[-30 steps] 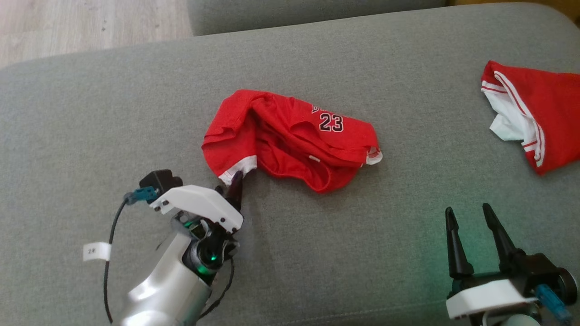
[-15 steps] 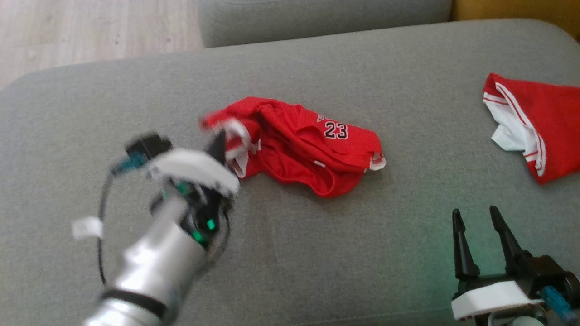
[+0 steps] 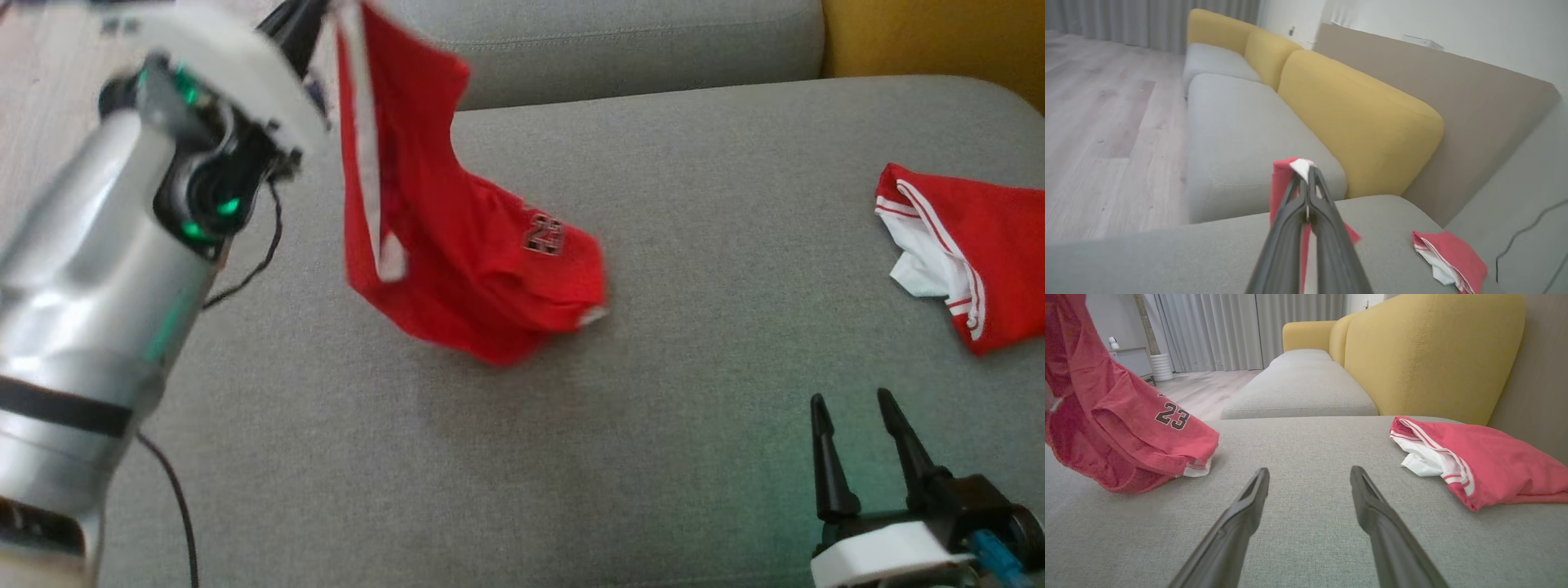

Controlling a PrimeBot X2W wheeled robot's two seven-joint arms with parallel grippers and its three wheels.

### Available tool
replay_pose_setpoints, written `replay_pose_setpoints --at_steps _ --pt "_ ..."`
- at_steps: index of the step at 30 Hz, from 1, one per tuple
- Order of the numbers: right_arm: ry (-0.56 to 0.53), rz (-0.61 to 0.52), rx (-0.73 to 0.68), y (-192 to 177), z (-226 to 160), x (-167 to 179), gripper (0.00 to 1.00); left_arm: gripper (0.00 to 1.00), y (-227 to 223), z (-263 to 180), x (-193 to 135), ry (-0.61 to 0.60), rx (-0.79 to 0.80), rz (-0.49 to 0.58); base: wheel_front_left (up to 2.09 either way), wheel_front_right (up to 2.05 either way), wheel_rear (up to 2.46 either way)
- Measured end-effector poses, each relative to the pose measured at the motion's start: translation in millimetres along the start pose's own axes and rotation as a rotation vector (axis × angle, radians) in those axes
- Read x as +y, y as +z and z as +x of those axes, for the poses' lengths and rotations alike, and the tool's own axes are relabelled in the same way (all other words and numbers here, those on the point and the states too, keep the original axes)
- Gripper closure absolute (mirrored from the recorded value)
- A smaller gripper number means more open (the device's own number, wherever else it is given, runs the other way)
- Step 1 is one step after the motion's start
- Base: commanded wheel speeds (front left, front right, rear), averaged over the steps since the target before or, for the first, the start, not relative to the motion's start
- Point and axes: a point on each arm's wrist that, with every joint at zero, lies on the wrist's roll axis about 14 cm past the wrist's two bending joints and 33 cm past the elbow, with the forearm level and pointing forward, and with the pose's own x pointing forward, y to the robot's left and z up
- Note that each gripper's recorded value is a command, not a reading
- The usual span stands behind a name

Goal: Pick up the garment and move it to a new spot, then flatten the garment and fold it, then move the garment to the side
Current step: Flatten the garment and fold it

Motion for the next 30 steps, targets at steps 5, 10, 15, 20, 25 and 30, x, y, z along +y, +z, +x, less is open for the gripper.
replay_pose_setpoints --at_steps 5,10,15,20,25,30 --pt "0.005 0.003 0.0 0 -3 2 0.0 1.0 23 0 -56 -0.163 0.035 0.126 0.0 0.0 0.0" --pt "-0.004 0.006 -0.002 0 -8 1 0.0 1.0 3 -4 -111 -0.309 0.113 0.185 0.0 0.0 0.0" --pt "-0.012 0.01 0.005 -3 -12 0 0.0 1.0 -57 -14 -193 -0.527 0.236 0.108 0.0 0.0 0.0" --pt "-0.037 0.031 0.018 -7 -15 -5 0.0 1.0 -179 -51 -250 -0.676 0.523 -0.017 0.0 0.0 0.0" --pt "-0.094 0.029 0.034 -10 -16 -22 0.0 0.51 -265 -75 -237 -0.65 0.655 -0.024 0.0 0.0 0.0" --pt "-0.144 0.029 0.055 -16 -24 -36 0.0 0.0 -262 -78 -258 -0.684 0.585 -0.077 0.0 0.0 0.0"
